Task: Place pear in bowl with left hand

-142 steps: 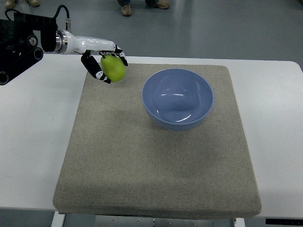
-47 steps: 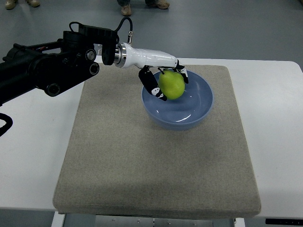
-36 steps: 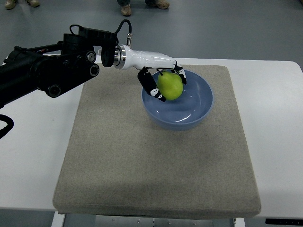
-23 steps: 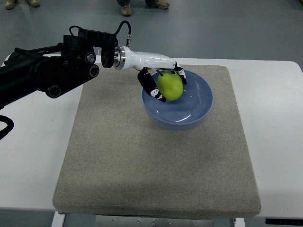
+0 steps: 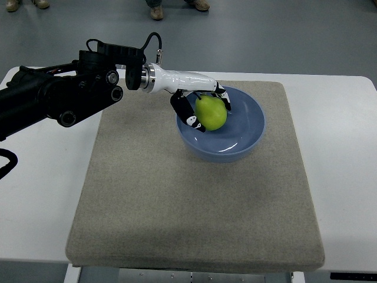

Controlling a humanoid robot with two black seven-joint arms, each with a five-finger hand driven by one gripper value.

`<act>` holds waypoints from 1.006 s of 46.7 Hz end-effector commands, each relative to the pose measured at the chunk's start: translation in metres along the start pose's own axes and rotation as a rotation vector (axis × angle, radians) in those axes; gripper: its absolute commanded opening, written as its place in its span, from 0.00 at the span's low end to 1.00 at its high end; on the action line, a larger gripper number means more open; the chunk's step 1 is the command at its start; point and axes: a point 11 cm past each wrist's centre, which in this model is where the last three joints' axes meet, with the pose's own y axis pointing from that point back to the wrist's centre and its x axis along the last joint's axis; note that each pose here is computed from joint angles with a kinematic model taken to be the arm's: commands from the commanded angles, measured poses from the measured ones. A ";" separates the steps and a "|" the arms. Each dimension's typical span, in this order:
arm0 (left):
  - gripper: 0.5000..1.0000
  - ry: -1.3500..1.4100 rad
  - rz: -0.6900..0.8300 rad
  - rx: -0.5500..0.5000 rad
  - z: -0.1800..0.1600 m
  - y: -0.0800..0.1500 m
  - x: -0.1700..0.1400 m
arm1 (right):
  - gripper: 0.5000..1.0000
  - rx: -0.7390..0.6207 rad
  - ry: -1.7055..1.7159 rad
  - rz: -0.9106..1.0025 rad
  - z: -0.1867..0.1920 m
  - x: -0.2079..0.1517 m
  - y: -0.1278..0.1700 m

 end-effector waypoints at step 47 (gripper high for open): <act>0.92 0.000 0.166 0.052 -0.018 0.006 0.025 | 0.85 0.000 0.001 0.000 0.000 0.000 0.000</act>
